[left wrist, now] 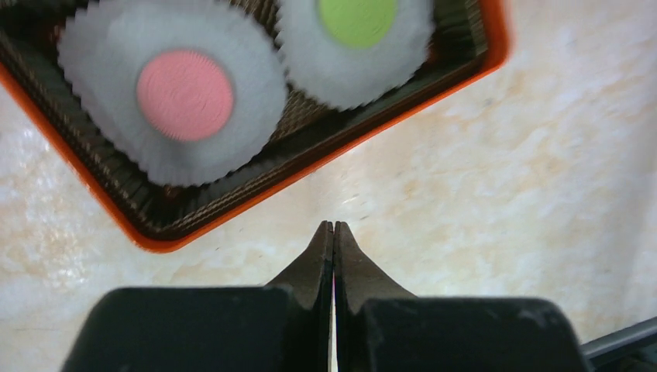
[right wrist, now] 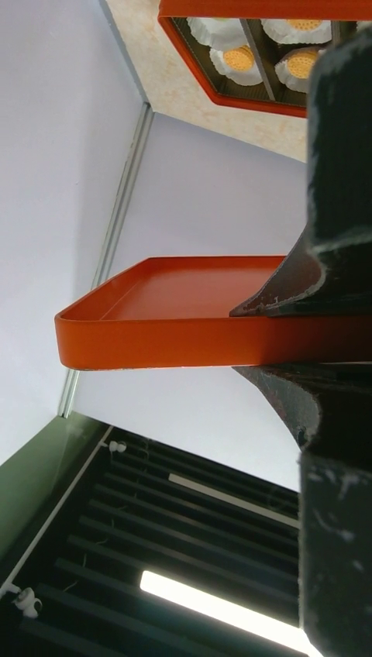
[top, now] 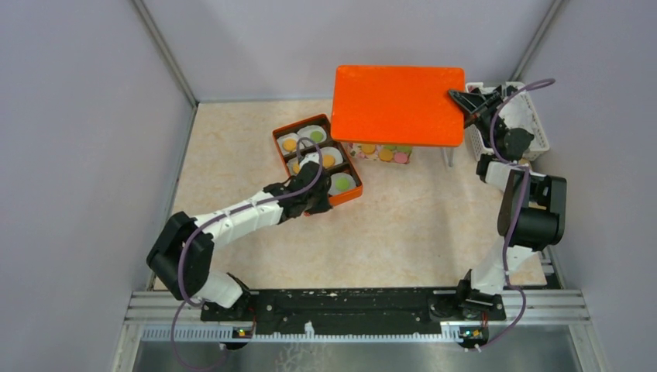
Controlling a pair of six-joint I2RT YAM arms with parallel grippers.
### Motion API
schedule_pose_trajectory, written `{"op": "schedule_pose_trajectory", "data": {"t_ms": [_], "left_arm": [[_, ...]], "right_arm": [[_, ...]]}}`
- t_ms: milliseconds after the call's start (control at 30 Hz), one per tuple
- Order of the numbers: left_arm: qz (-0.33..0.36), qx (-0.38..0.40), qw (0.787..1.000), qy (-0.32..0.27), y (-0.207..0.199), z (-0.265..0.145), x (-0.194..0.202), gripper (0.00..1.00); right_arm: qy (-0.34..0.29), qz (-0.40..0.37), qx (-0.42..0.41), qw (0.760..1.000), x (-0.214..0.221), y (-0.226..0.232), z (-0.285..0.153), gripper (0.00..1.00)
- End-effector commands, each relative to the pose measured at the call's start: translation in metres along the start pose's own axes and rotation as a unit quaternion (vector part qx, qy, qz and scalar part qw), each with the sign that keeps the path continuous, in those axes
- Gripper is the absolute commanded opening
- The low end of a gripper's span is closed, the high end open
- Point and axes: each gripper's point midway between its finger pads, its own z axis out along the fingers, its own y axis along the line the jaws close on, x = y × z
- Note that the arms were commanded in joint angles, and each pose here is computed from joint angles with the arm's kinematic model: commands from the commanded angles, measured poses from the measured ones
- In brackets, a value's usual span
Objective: Pack the cookies
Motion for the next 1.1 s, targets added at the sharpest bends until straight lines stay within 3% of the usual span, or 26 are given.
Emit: {"op": "schedule_pose_trajectory", "data": {"t_ms": [0,367,767,1067], "left_arm": [[0.005,0.022,0.997,-0.07,-0.034,-0.022,-0.055,0.0],[0.046,0.01,0.997,-0.061,-0.059,0.044,-0.071,0.0],[0.051,0.11,0.992,-0.021,-0.106,0.09,-0.055,0.0],[0.076,0.227,0.97,0.028,-0.168,0.112,-0.031,0.0]], "right_arm": [[0.018,-0.074,-0.093,0.993,0.014,0.048,-0.003,0.0],[0.003,-0.098,-0.119,0.988,0.006,0.072,-0.001,0.0],[-0.003,-0.11,-0.112,0.988,-0.001,0.071,-0.01,0.0],[-0.003,-0.106,-0.113,0.988,-0.004,0.068,-0.011,0.0]]}}
